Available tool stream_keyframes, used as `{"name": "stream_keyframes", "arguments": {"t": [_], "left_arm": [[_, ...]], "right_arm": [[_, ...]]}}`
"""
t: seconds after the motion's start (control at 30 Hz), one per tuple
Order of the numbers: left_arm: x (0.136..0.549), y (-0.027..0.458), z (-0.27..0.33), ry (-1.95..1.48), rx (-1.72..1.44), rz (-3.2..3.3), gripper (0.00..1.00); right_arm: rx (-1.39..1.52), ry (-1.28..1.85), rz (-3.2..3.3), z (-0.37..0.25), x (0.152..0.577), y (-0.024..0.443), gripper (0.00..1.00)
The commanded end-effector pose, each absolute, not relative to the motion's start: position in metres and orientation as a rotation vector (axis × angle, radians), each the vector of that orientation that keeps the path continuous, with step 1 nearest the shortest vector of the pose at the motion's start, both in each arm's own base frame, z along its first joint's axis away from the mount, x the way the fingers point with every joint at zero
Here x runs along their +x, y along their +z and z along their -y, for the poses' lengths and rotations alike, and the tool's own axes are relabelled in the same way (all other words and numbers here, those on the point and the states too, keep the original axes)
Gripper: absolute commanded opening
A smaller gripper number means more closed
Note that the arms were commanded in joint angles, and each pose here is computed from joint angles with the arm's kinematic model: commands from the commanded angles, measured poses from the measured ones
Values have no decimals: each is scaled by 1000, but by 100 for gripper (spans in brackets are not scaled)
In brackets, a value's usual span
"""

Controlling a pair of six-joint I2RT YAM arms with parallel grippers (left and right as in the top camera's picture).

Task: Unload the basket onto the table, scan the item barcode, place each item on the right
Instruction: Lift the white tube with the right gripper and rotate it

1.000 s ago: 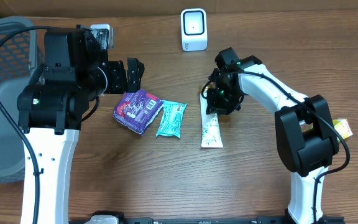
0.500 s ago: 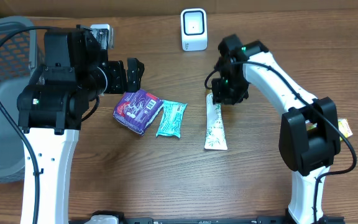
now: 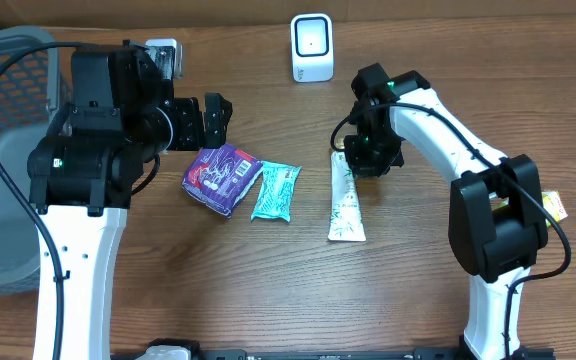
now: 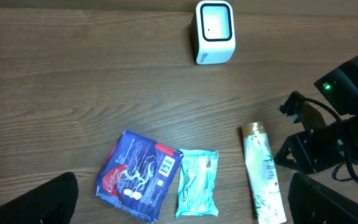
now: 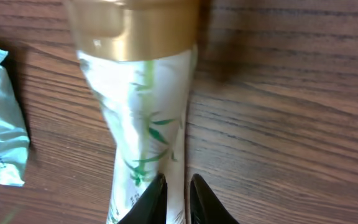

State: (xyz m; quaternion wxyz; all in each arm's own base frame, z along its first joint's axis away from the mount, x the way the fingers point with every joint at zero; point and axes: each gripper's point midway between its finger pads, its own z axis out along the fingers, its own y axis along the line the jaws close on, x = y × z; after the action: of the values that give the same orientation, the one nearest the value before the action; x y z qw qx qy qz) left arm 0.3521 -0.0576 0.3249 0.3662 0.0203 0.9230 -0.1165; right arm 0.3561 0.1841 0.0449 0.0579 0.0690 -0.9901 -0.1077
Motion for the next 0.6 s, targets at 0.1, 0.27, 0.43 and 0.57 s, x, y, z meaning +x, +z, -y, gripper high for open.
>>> {"name": "stream_keyframes", "arguments": {"t": [0.1, 0.27, 0.43, 0.57], "left_arm": [[354, 329, 55, -297, 29, -2360, 100], [354, 329, 55, -297, 29, -2360, 100], [354, 329, 55, -297, 29, -2360, 100], [354, 329, 55, -297, 29, -2360, 100]], "right_arm": [[222, -339, 3011, -187, 356, 49, 12], [247, -361, 3038, -192, 361, 71, 4], [297, -373, 3048, -203, 356, 84, 4], [331, -366, 3039, -211, 350, 77, 4]]}}
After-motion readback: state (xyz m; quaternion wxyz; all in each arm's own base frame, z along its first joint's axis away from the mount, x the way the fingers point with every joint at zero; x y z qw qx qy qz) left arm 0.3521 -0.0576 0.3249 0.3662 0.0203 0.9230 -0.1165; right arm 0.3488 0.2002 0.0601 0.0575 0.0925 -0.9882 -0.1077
